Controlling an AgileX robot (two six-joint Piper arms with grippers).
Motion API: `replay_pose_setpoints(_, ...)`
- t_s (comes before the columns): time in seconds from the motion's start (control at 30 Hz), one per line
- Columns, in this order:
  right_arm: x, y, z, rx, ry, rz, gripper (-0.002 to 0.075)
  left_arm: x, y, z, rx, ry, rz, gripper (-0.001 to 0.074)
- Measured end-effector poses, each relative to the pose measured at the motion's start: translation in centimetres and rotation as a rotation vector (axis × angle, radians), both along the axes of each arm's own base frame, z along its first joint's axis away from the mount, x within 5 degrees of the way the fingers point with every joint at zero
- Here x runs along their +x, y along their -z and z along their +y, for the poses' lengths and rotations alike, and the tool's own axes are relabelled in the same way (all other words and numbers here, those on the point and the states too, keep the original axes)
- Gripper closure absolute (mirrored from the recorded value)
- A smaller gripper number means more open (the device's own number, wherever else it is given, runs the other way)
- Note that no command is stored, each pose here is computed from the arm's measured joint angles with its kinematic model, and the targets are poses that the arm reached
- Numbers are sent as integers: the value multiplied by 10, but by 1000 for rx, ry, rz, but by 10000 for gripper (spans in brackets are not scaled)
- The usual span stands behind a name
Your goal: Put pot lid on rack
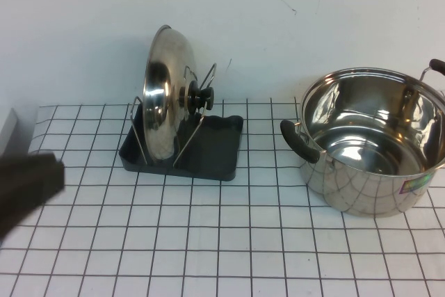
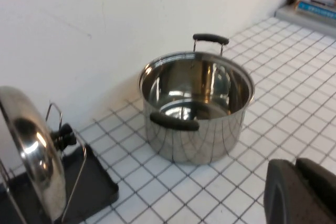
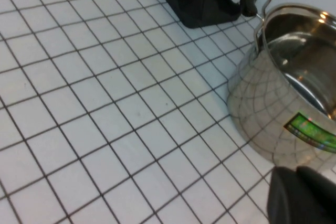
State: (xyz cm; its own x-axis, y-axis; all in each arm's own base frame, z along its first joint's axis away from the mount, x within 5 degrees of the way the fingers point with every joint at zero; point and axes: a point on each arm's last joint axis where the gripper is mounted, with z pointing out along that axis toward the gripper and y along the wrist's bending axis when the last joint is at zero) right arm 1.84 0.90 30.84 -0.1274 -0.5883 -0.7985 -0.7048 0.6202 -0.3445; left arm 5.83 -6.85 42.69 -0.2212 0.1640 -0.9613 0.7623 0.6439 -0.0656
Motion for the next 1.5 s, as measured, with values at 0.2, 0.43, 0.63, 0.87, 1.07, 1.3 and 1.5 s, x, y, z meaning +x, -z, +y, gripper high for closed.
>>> replay_pose_setpoints(0.2, 12, 32, 13, 75, -20, -82, 727, -10, 47, 0, -122, -3, -147, 736)
replay_pose_setpoints(0.43, 15, 45, 17, 80, -28, -71, 727, 1, 84, 2, -113, -49, -137, 736)
replay_pose_setpoints(0.63, 15, 51, 17, 62, -28, -45, 727, 1, 93, 1, -101, -34, -109, 736)
replay_pose_setpoints(0.87, 15, 51, 17, 62, -28, -45, 727, 1, 94, 0, -98, -26, -103, 736)
replay_pose_setpoints(1.07, 15, 52, 17, 63, -29, -44, 727, -11, 91, 2, -106, -29, -162, 736)
replay_pose_setpoints(1.3, 15, 52, 17, 63, -29, -44, 727, -56, 95, 13, -82, -73, -448, 736)
replay_pose_setpoints(1.5, 15, 52, 17, 63, -29, -44, 727, -54, 116, 29, -74, -274, -572, 736)
